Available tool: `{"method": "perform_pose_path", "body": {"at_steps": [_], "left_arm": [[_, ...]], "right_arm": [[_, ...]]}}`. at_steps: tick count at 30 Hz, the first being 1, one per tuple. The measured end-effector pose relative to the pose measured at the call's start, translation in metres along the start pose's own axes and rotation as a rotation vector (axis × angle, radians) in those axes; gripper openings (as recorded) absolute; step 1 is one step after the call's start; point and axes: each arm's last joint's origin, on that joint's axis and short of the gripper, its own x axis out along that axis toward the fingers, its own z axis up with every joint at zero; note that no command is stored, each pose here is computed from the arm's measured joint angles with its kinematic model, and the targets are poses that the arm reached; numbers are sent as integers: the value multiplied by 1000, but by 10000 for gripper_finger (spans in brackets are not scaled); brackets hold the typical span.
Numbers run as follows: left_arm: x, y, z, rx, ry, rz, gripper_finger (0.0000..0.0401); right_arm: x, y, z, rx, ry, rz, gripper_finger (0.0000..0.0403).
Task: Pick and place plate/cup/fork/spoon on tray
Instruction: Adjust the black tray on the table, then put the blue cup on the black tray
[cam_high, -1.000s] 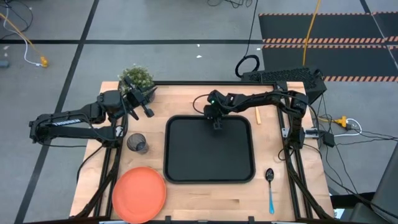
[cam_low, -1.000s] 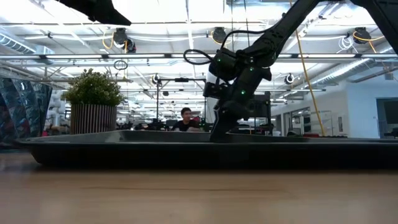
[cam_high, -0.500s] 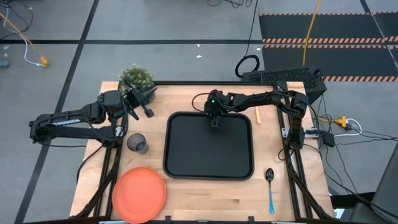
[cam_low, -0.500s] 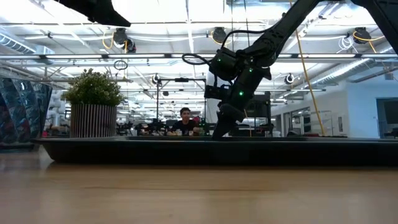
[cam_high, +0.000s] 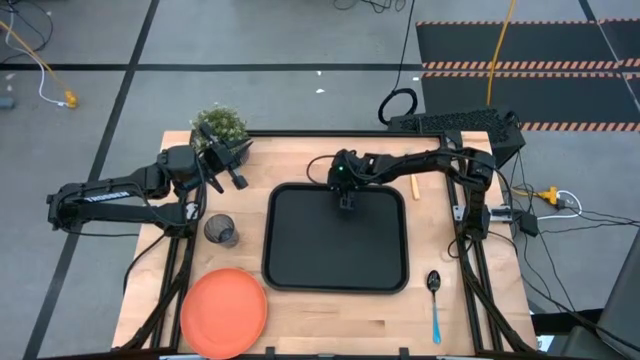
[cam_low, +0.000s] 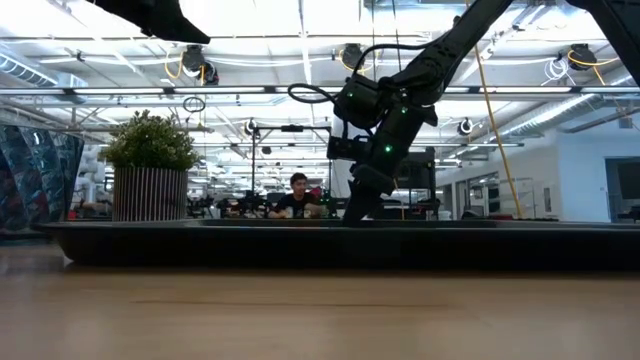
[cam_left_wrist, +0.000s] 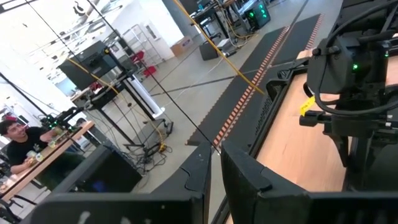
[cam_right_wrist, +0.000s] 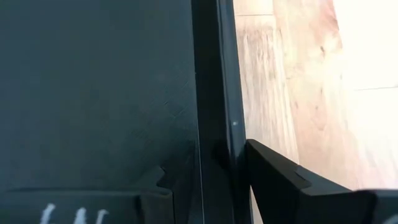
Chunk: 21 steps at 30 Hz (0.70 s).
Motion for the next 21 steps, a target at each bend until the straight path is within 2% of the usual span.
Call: {"method": "perform_pose_path", "body": {"at_steps": [11, 21], "left_arm": [[0, 0, 0, 2, 2, -1, 42], [-6, 3, -1, -1, 2, -1, 42]], "right_arm": [[0, 0, 1, -5, -8, -2, 130], [-32, 8, 23, -18, -166, -24, 130]]}}
